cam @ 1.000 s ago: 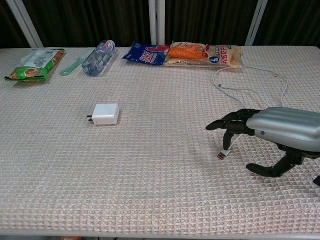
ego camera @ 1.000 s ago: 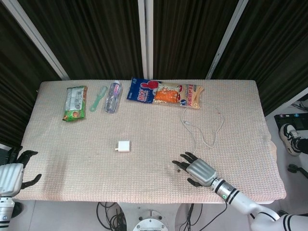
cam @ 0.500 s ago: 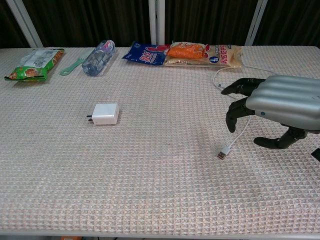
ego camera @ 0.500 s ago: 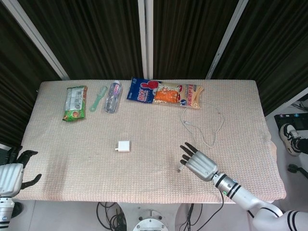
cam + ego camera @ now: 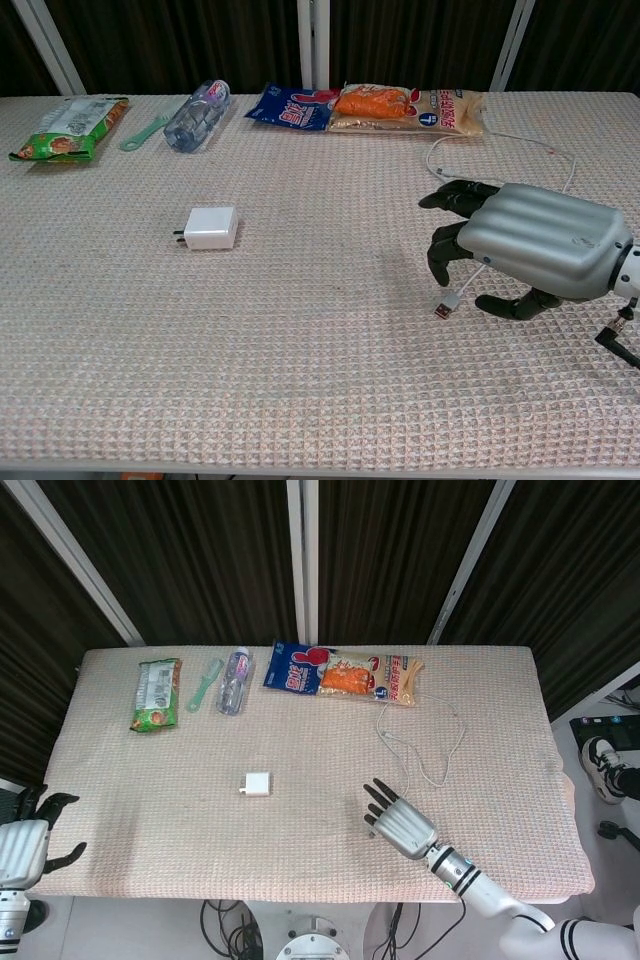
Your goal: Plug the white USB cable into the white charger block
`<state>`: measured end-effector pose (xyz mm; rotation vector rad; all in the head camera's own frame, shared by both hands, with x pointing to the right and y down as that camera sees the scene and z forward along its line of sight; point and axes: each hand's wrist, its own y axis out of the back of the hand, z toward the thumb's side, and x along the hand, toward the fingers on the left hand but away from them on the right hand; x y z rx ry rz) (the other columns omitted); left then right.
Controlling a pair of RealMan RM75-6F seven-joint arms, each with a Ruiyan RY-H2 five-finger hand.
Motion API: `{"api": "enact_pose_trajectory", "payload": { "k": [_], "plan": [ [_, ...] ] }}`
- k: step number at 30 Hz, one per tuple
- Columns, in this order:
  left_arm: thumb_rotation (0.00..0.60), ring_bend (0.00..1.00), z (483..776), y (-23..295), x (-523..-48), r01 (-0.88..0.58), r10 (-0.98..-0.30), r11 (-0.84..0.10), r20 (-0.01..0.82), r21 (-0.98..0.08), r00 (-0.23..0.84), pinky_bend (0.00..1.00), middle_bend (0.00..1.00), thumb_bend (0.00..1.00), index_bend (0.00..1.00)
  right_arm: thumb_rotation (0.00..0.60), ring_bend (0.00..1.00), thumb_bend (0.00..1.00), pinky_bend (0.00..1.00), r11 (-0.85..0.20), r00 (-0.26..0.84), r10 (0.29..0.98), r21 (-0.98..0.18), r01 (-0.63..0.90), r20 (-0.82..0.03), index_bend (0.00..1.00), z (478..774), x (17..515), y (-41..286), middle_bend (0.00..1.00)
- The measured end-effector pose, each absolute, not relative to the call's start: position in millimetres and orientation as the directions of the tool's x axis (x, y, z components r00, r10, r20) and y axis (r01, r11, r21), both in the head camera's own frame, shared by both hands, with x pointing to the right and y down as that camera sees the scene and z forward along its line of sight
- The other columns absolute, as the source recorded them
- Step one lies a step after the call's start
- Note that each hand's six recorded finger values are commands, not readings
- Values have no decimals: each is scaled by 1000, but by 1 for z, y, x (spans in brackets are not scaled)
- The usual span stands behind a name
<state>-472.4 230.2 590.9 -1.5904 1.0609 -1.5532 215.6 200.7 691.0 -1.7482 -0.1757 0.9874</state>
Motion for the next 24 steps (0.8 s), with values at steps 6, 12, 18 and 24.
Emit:
{"api": "enact_pose_trajectory", "payload": {
  "k": [6,12,18,24],
  "plan": [
    [600,42,591,230,-473,-101,-891,-448,453,-888,-37,0,203,178,253,600,36,258,0,-441,638,551,-837,-326,-538,456,699,215,206,348],
    [600,42,592,231,-474,-103,-889,-450,456,-887,-37,0,202,177,253,600,37,266,0,-446,633,553,-834,-325,-542,458,700,214,206,348],
    [600,42,593,231,-474,-105,-888,-452,458,-886,-37,0,202,178,253,600,47,274,0,-449,625,561,-834,-322,-543,462,700,214,205,348],
    [600,42,593,231,-475,-106,-885,-457,463,-883,-39,0,197,178,253,600,48,296,0,-459,617,564,-830,-317,-548,474,701,212,204,348]
  ]
}}
